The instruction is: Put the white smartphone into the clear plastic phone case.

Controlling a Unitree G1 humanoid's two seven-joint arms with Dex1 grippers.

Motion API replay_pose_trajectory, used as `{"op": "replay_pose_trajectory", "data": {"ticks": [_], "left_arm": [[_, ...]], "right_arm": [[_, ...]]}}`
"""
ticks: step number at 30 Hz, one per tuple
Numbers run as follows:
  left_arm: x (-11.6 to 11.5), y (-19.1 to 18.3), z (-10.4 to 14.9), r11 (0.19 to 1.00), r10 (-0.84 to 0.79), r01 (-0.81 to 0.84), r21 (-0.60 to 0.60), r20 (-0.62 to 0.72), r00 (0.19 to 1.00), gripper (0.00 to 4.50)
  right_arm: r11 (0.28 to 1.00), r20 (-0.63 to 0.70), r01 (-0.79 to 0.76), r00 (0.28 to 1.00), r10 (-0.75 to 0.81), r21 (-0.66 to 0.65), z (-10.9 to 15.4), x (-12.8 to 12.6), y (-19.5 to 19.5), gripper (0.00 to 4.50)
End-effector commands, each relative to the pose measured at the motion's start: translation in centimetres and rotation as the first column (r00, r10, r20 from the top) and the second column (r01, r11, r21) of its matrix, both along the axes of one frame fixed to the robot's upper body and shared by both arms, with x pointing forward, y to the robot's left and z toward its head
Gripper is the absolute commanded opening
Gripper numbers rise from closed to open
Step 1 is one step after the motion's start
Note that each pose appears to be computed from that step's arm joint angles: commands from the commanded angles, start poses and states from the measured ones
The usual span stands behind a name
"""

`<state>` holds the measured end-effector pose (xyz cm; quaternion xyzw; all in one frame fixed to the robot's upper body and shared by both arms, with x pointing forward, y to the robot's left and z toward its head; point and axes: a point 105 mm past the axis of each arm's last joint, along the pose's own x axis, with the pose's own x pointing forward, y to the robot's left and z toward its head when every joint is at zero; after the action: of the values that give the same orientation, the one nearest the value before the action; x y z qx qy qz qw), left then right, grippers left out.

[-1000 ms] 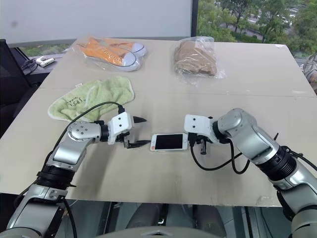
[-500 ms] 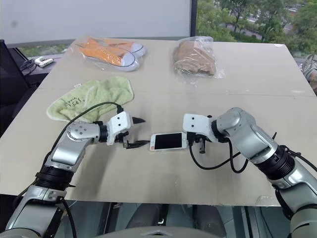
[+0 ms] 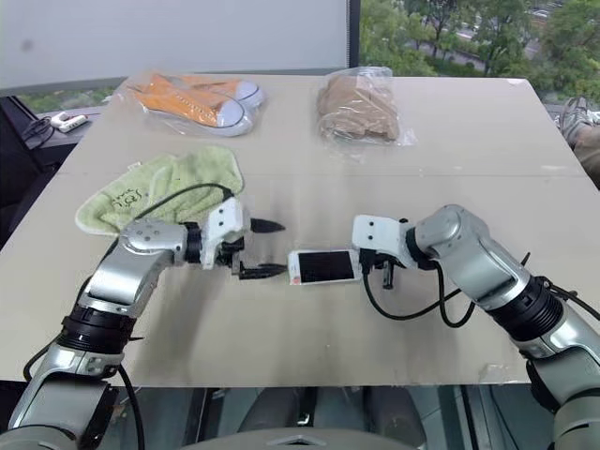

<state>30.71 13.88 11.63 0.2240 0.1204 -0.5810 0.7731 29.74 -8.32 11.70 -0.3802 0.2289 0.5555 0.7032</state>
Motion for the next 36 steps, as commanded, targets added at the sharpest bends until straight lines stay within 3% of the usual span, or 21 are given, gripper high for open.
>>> {"op": "replay_pose_trajectory", "data": {"ticks": [1,11,16,18,22,26,31,36], "left_arm": [[0.3,1.2,0.4,0.998,0.010,-0.014,0.063,0.058,0.998,4.50],[2.2,3.2,0.0,0.985,0.091,-0.110,0.132,0.143,0.986,4.50],[2.6,1.4,2.8,0.995,0.101,-0.097,-0.037,0.147,0.984,4.50],[1.4,-0.7,3.4,0.992,0.037,-0.025,-0.125,0.091,0.995,4.50],[-1.3,-2.9,0.6,0.994,-0.079,0.080,-0.073,0.009,0.997,4.50],[-1.0,-2.4,-1.5,0.999,-0.037,0.037,0.015,-0.003,0.999,4.50],[-0.1,-1.3,-3.7,0.992,-0.001,-0.002,0.127,0.026,1.000,4.50],[0.1,-1.4,-4.3,0.990,-0.029,0.023,0.136,0.042,0.999,4.50]], "right_arm": [[0.999,0.057,-0.035,0.998,0.033,0.033,1.7,0.0,0.6,0.06],[0.999,0.037,-0.021,0.999,0.019,0.045,1.9,-0.6,0.1,0.06],[0.998,0.035,0.006,0.999,-0.008,0.055,2.2,-0.6,-0.5,0.06],[0.998,0.039,0.020,0.999,-0.022,0.058,2.5,-0.6,-0.8,0.06],[0.997,0.040,0.028,0.999,-0.031,0.077,2.9,-0.5,-0.7,0.06],[0.991,0.045,0.022,0.999,-0.028,0.131,3.6,-0.7,0.1,0.06],[0.953,-0.004,-0.006,1.000,0.007,0.302,5.0,-1.6,2.3,0.06],[0.949,-0.061,0.005,0.998,0.015,0.316,3.1,-2.4,2.6,0.06]]}}
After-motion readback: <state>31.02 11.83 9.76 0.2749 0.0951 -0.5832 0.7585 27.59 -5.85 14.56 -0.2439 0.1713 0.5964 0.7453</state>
